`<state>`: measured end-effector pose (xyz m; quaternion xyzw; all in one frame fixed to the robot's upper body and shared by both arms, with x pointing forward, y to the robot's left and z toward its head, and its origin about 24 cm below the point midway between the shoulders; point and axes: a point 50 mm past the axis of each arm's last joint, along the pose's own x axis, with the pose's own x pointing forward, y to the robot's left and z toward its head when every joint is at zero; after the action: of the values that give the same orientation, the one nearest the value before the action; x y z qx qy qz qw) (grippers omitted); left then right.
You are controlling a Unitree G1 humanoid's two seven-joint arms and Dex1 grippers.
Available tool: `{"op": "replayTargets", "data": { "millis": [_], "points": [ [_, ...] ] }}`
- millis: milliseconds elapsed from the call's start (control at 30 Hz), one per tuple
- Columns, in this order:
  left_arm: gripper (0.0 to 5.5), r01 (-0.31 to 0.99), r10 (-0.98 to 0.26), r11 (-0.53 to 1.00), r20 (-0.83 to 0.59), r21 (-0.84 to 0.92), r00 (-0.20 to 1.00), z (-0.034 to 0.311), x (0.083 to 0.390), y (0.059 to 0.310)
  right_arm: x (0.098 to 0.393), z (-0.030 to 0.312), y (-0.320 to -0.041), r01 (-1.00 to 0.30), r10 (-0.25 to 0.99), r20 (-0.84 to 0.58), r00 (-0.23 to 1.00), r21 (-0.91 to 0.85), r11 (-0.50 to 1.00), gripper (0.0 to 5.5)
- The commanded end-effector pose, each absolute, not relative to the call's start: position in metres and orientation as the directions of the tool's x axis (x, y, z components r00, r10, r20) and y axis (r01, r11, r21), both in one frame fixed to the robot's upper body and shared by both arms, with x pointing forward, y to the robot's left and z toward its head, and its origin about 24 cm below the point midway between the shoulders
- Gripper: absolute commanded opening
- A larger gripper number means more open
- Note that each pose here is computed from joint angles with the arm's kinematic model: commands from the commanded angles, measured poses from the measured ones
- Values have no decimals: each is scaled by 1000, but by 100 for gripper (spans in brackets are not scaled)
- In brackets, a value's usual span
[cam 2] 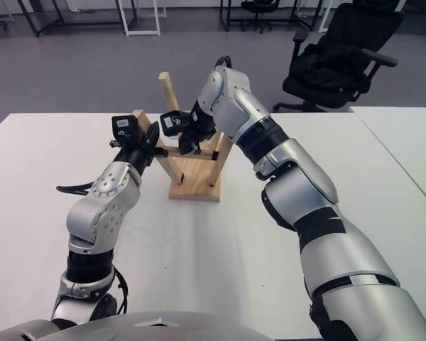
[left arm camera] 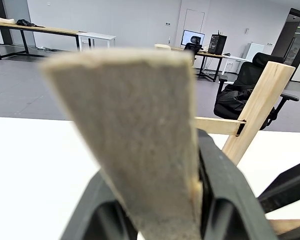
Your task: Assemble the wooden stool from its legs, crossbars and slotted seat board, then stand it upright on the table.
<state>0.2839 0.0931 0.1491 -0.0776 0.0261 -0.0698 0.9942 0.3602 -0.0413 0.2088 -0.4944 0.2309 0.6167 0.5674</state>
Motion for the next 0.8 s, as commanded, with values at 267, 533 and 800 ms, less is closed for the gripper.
{"op": "replayTargets", "data": {
  "millis": [267, 533, 800],
  "points": [
    [113, 206, -194, 978, -258, 22, 947, 110, 281, 79, 359, 155, -42, -965, 401, -916, 23, -125, -230, 60],
    [174, 189, -183, 982, -235, 7, 955, 115, 290, 80, 366, 168, -31, -962, 512, -854, 94, -211, -176, 113],
    [304, 184, -180, 983, -216, 1, 960, 118, 291, 80, 373, 218, -30, -914, 579, -793, 190, -358, -191, 260]
  ]
}}
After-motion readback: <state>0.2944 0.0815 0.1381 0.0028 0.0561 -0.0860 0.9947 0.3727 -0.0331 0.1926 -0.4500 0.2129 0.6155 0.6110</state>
